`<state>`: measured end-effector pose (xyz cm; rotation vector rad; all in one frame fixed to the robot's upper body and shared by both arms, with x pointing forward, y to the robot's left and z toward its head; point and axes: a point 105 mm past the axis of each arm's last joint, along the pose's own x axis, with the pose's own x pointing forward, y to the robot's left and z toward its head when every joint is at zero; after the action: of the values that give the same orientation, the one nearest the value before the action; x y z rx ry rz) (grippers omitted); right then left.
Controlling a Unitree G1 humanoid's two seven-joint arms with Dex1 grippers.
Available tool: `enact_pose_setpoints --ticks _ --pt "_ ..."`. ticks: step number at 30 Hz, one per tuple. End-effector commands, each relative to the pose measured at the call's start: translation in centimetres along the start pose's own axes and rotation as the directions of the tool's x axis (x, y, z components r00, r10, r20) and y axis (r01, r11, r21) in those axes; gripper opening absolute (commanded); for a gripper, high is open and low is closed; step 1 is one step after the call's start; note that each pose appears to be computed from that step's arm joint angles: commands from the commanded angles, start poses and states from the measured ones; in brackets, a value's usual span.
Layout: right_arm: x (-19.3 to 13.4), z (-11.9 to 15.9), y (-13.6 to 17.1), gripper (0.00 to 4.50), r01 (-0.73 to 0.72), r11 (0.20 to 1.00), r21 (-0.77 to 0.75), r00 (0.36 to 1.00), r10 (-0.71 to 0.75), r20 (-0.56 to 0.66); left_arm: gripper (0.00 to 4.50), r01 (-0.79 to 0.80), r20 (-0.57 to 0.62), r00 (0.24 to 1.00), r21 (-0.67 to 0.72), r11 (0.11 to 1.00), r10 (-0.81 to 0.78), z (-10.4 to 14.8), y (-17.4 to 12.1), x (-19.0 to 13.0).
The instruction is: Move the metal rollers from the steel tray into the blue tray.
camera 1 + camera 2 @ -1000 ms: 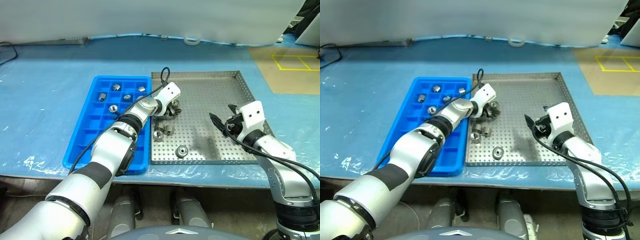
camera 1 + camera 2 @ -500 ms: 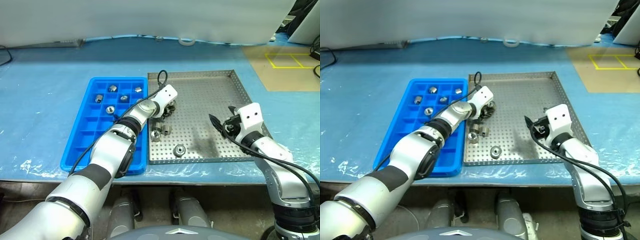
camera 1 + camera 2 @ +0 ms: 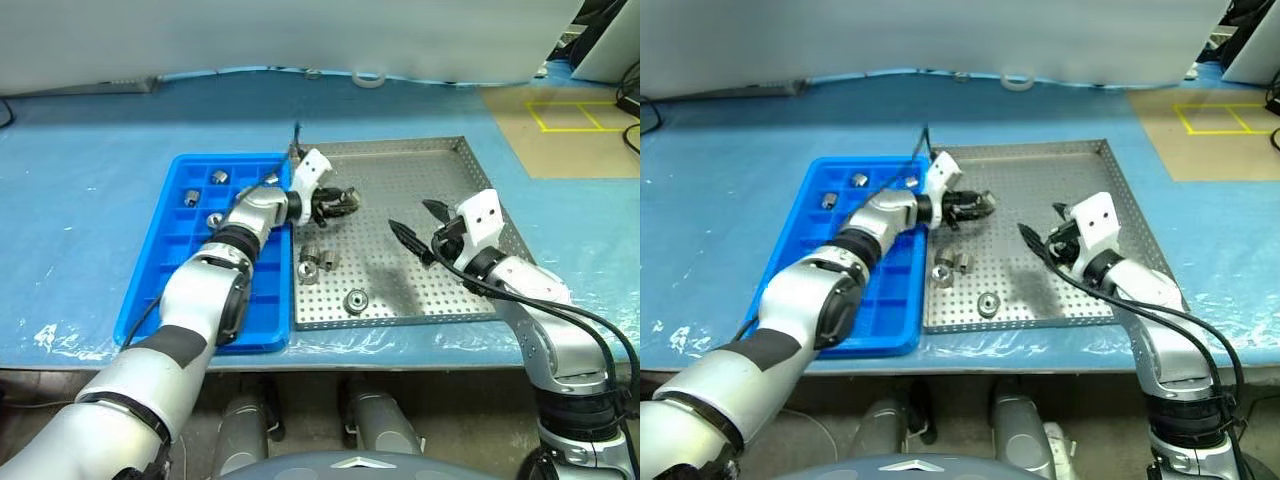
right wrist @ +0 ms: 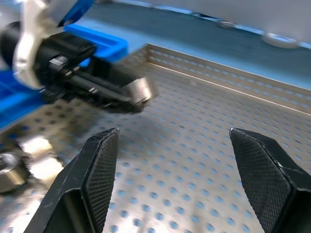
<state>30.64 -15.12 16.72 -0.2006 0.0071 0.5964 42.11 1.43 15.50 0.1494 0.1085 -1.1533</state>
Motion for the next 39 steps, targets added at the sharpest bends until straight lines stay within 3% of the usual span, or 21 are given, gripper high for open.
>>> enact_pose_setpoints --ticks 1,4,8,15,20,29,39 --pt "-0.3 3.2 1.2 3.78 -0.144 0.989 -0.013 0.985 0.145 0.091 1.90 0.055 0.147 0.986 0.133 0.990 -0.075 4.8 0.7 -2.7" --pt "0.5 4.4 1.9 3.78 -0.238 0.971 -0.025 0.965 0.239 0.110 1.90 0.051 0.213 0.973 0.202 0.978 -0.094 6.7 0.6 -6.2" --pt "2.4 5.4 3.5 3.78 -0.350 0.936 -0.045 0.926 0.353 0.131 1.90 -0.009 0.203 0.978 0.231 0.973 -0.039 6.1 -0.9 -10.2" --pt "5.7 5.3 5.3 3.78 -0.489 0.870 -0.068 0.861 0.494 0.125 1.90 -0.253 0.168 0.960 0.174 0.952 0.225 3.4 -3.3 -16.1" --pt "7.0 5.2 6.6 3.78 -0.575 0.813 -0.087 0.806 0.582 0.109 1.90 -0.476 0.099 0.879 0.132 0.869 0.467 -0.1 -2.5 -19.4" --pt "8.3 5.6 7.2 3.78 -0.629 0.769 -0.112 0.764 0.638 0.095 1.90 -0.632 0.036 0.775 0.058 0.773 0.631 -4.2 -1.7 -19.8" --pt "8.4 4.6 7.5 3.78 -0.626 0.770 -0.123 0.768 0.636 0.075 1.90 -0.697 0.050 0.717 0.062 0.714 0.695 -4.7 0.8 -18.5"
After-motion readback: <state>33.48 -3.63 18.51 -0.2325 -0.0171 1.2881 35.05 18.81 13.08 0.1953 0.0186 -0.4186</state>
